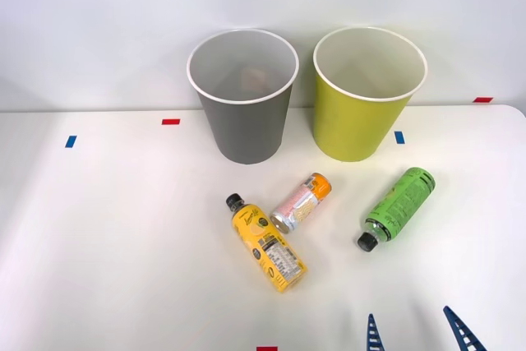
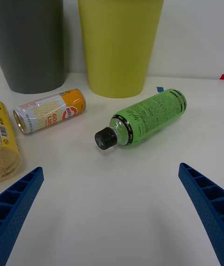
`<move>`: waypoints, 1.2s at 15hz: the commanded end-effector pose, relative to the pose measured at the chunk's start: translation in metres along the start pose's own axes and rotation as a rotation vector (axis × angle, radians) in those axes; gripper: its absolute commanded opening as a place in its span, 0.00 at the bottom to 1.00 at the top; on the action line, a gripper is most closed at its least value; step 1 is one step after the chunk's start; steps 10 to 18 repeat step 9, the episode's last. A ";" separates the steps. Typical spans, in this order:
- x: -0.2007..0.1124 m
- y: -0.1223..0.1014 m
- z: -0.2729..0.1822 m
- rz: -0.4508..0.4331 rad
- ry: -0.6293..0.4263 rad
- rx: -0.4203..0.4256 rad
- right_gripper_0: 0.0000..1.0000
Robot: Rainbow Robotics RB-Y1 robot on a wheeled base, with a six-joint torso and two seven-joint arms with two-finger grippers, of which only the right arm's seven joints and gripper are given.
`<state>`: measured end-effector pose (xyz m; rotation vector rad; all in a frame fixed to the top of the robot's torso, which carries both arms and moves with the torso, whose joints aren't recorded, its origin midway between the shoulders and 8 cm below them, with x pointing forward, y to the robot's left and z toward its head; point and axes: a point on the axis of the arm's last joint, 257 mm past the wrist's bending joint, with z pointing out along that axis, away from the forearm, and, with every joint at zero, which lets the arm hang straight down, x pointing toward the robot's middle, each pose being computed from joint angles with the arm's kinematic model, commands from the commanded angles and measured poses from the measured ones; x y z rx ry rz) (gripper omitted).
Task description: Put cans in the gray bin, plastic bottles in the light green bin
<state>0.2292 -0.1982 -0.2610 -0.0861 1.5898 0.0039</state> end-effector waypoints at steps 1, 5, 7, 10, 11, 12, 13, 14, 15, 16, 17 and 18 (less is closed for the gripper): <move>0.000 0.000 0.000 0.000 0.000 0.000 1.00; 0.000 0.000 0.000 0.000 0.000 0.000 1.00; 0.000 0.000 0.000 0.000 0.000 0.000 1.00; 0.000 0.000 0.000 0.000 0.000 0.000 1.00; 0.000 0.000 0.000 0.000 0.000 0.000 1.00; 0.000 0.000 0.000 0.000 0.000 0.000 1.00; 0.000 0.000 0.000 0.000 0.000 0.000 1.00; 0.000 0.000 0.000 0.000 0.000 0.000 1.00; 0.000 0.000 0.000 0.000 0.000 0.000 1.00; 0.000 0.000 0.000 0.000 0.000 0.000 1.00; 0.000 0.000 0.000 0.000 0.000 0.000 1.00; 0.000 0.000 0.000 0.000 0.000 0.000 1.00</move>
